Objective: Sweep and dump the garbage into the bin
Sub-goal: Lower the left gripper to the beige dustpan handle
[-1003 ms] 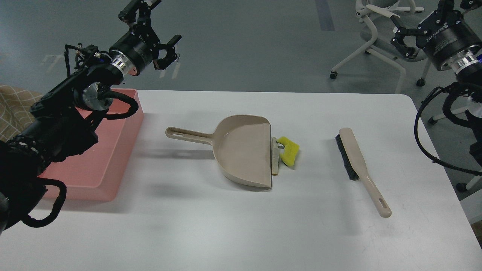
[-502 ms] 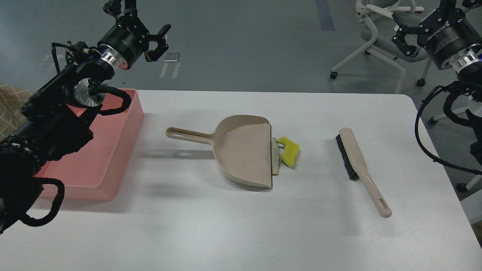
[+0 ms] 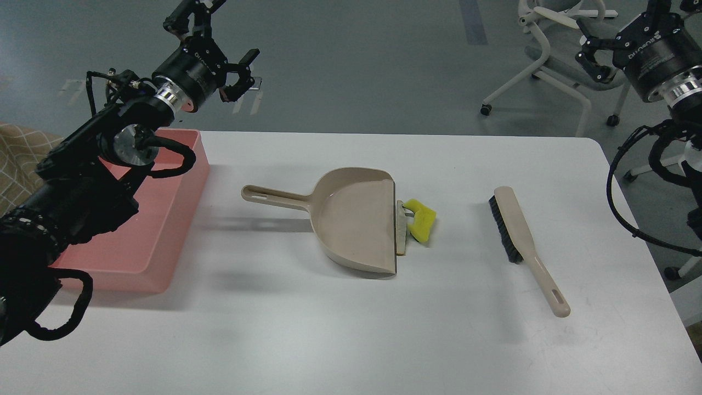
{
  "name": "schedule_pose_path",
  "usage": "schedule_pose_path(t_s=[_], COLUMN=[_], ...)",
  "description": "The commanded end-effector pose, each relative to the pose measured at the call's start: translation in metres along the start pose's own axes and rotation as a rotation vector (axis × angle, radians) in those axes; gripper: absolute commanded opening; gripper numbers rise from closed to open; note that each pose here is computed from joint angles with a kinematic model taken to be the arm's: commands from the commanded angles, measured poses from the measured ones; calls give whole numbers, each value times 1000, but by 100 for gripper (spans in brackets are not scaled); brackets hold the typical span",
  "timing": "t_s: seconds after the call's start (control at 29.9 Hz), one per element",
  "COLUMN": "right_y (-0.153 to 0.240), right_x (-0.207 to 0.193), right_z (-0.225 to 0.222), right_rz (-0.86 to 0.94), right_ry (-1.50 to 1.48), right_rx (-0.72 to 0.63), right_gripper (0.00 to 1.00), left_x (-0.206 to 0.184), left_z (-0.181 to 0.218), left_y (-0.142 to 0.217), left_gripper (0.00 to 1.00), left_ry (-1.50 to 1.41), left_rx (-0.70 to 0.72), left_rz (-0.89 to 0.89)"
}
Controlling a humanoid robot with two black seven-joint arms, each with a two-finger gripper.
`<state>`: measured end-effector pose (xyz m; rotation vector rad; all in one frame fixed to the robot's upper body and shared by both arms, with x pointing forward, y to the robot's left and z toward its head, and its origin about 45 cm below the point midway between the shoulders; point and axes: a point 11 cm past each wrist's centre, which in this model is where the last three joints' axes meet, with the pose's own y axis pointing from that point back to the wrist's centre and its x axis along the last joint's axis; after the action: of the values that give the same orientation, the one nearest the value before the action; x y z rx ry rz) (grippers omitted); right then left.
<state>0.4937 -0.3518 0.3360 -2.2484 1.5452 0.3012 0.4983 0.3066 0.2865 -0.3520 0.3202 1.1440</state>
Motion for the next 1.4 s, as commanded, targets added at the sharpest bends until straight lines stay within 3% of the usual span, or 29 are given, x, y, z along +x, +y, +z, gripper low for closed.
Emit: schedule_pose_path(t_s=[0.0,0.43,0.57,0.67,0.77,1.0,1.37], right_y=[0,7,9,10,11,13,16], right_x=[1,7,11,11,13,15,20], right_z=[-1,2,0,1,-1,1,-4], right_rz=[1,16,24,25,27,32,43], right_ry=[1,5,9,9,12,12,24], right_rx=[0,-8,-7,-8,-7,-11,-10], right_gripper=[100,100,100,100,100,100,100], left_x=[-5,-16,-12,-8,-14,-15,-29], left_z=[1,0,7,9,18,34,-11], left_y=[-2,21,45,67,92,121,164], left_gripper=[98,97,96,86,84,88,87], left_ry=[3,-52,-104,-141,-237,-320,-350], left_rx=[-3,57,102,144,204,263,384], left_rz=[-16,-108,-131,-145,-193,-209,-207])
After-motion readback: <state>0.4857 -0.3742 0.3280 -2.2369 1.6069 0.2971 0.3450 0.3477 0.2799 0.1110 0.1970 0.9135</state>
